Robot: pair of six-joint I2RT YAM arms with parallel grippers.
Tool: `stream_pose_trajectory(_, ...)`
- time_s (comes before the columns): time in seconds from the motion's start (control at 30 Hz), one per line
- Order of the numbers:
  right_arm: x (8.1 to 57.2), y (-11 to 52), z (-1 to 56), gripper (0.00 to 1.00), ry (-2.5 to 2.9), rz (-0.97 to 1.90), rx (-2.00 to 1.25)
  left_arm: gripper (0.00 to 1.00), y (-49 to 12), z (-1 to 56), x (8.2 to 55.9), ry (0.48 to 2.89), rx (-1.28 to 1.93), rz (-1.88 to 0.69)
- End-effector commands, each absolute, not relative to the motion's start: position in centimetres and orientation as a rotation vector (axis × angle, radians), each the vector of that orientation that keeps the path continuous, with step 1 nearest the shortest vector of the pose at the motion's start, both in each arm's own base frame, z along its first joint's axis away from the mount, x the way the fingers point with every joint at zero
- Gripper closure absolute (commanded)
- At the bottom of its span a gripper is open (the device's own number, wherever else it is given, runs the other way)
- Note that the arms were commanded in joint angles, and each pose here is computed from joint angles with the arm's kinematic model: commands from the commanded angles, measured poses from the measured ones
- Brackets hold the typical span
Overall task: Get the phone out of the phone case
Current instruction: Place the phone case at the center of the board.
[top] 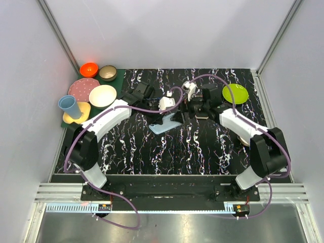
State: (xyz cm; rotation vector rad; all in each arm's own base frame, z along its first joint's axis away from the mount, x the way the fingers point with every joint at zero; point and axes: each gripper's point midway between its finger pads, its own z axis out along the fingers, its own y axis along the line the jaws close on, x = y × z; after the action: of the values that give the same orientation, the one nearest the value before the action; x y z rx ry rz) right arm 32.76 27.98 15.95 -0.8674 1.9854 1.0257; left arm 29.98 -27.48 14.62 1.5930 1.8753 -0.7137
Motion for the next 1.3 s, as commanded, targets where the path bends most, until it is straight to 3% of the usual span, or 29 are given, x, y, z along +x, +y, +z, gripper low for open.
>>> stream_pose_trajectory(0.0, 36.0, 25.9, 22.9, 0.0, 1.8, 0.977, -0.722, 0.93, -26.9, 12.9, 31.4, 1.997, 1.48, -0.642)
stream_pose_trajectory(0.2, 37.7, 23.4, 24.1, 0.0, 1.767, 0.891, -0.593, 0.93, -26.1, 11.6, 33.5, 2.138, 1.306, -0.642)
stream_pose_trajectory(0.57, 38.0, 22.5, 25.0, 0.0, 1.725, 0.847, -0.549, 0.91, -21.7, 9.2, 38.2, 2.389, 0.691, -0.799)
stream_pose_trajectory(0.77, 38.2, 22.6, 24.7, 0.0, 1.73, 0.852, -0.544, 0.89, -21.2, 8.1, 38.9, 2.453, 0.408, -1.021)
stream_pose_trajectory(0.93, 38.2, 22.6, 24.4, 0.0, 1.741, 0.86, -0.537, 0.94, -21.9, 6.8, 38.6, 2.476, 0.226, -1.178)
stream_pose_trajectory(1.1, 38.2, 22.7, 24.4, 0.0, 1.734, 0.865, -0.541, 0.99, -21.0, 4.8, 38.7, 2.501, 0.067, -1.098)
stream_pose_trajectory(1.27, 38.2, 22.8, 24.4, 0.0, 1.73, 0.868, -0.543, 0.93, -19.8, 3.4, 39.1, 2.533, -0.007, -1.027)
